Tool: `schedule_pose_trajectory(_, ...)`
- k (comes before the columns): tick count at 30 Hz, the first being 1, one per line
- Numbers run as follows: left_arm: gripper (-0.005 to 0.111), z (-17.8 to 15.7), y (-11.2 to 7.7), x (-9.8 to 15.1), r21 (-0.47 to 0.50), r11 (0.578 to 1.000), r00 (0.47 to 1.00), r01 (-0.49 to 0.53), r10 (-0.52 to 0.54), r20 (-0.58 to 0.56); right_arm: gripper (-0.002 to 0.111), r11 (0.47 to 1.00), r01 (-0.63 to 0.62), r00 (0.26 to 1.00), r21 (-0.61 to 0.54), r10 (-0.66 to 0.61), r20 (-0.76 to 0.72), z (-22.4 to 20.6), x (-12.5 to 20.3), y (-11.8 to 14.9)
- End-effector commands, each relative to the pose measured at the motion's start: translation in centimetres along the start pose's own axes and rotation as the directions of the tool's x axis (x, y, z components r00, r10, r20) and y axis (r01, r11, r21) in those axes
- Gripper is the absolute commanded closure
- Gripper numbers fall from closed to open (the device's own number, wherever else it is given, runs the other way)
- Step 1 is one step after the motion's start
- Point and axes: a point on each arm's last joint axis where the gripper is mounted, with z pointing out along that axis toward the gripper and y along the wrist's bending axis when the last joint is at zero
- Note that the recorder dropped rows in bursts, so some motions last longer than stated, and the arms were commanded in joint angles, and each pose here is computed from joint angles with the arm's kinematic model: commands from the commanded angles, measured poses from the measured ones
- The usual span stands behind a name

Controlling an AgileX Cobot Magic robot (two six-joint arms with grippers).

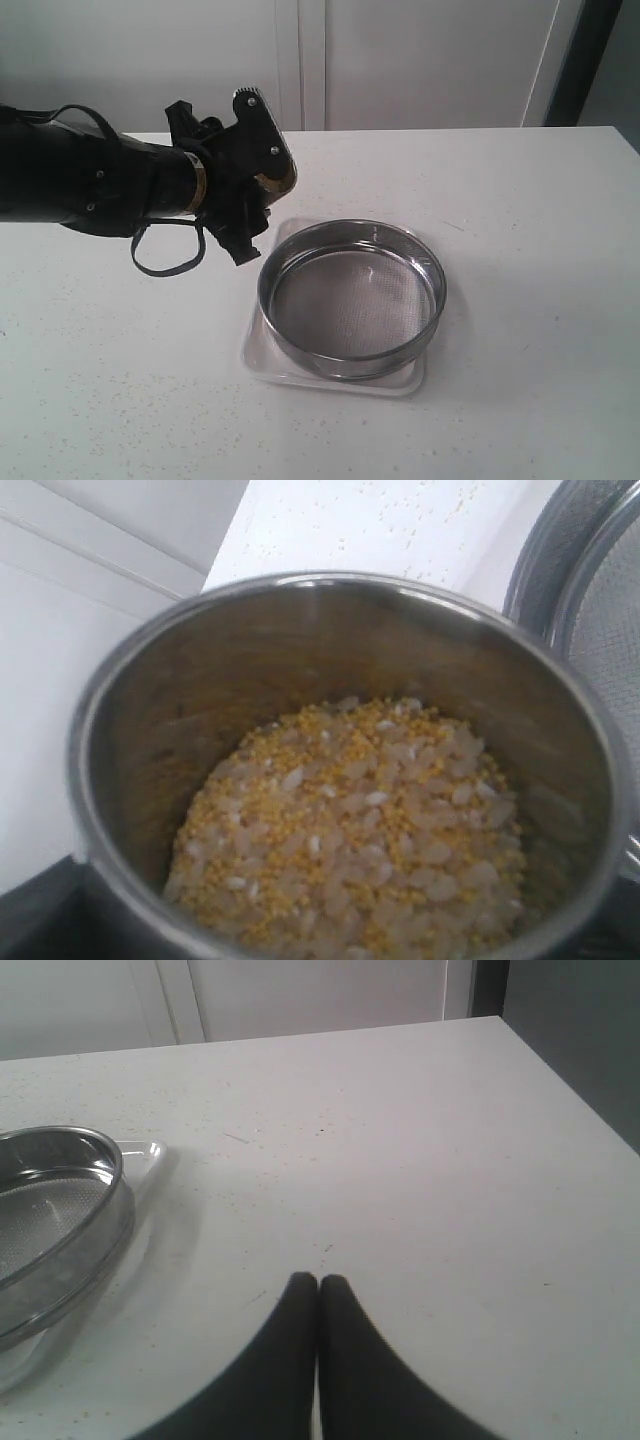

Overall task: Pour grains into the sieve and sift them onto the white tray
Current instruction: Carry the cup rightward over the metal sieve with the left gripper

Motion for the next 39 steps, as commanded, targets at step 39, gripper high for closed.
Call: schedule_pose_trajectory(39, 0.107, 2.5, -3.9, -2.6, -0.044, 0.911, 0.911, -0.410, 0.407, -0.072, 0.108, 1.000, -0.003, 1.000, 0.003, 0.003, 0.015, 0.0, 0.0, 0.0)
